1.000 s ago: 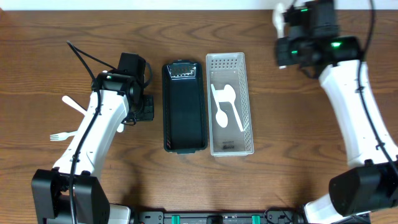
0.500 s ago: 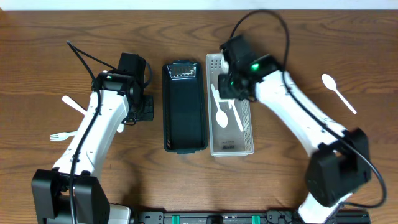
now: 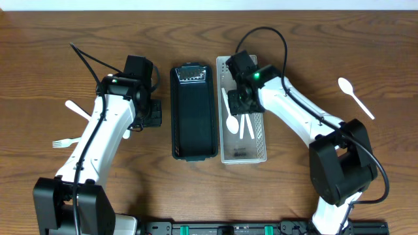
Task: Pack container
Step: 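Carry the third spoon into the clear basket and release, then grasp the last white spoon on the right with the right gripper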
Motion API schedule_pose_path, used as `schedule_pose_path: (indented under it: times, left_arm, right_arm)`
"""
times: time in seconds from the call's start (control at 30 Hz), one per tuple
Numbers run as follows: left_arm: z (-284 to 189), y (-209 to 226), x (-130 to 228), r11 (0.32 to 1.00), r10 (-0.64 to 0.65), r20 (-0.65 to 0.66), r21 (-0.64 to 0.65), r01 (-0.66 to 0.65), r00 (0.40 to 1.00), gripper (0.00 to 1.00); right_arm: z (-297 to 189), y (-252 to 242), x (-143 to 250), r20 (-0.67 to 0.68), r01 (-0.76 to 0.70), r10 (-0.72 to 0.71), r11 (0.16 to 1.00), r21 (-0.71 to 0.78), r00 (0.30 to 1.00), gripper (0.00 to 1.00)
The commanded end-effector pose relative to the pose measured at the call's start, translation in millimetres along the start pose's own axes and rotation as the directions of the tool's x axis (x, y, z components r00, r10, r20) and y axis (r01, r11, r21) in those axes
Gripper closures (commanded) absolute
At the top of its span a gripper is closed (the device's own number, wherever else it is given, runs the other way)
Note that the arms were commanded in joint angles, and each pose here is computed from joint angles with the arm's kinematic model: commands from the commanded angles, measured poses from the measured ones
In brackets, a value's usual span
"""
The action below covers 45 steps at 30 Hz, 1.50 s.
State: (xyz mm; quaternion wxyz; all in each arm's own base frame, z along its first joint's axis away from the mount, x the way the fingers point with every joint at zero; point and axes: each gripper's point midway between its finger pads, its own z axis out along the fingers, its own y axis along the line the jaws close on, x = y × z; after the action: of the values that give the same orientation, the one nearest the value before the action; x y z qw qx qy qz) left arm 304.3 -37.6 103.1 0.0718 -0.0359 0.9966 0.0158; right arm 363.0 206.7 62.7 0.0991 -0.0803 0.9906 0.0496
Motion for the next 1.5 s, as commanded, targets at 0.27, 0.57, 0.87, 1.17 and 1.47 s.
schedule_pose_path:
  times: [0.27, 0.57, 0.87, 1.17, 1.47]
  left_arm:
    - [2.5, 0.1, 1.4, 1.0, 0.009, -0.01, -0.007, -0.009, 1.0, 0.53]
    - [2.5, 0.2, 1.7, 1.0, 0.009, -0.011, -0.007, -0.009, 1.0, 0.53]
    - [2.5, 0.2, 1.7, 1.0, 0.009, -0.011, -0.007, -0.009, 1.0, 0.53]
    - [2.4, 0.3, 2.4, 1.0, 0.009, -0.014, -0.008, -0.009, 1.0, 0.53]
    - [2.4, 0.3, 2.3, 1.0, 0.009, -0.014, -0.008, -0.009, 1.0, 0.52]
  right_arm:
    - [-173.6, -80.5, -110.0, 0.256, 0.313, -0.384, 0.908, 0.279, 0.887, 0.38]
    - [-218.4, -256.1, -106.2, 0.271, 0.195, -0.291, 0.923, 0.333, 0.918, 0.11]
    - [-144.5, -362.7, -73.1, 0.119, 0.208, -0.242, 0.947, 0.246, 0.963, 0.07]
    - [-27.7, -382.8, -56.6, -0.075, 0.264, -0.256, 0.955, 0.132, 0.964, 0.08]
    - [30.0, -380.5, -29.7, -0.186, 0.248, -0.239, 0.968, 0.029, 0.953, 0.16]
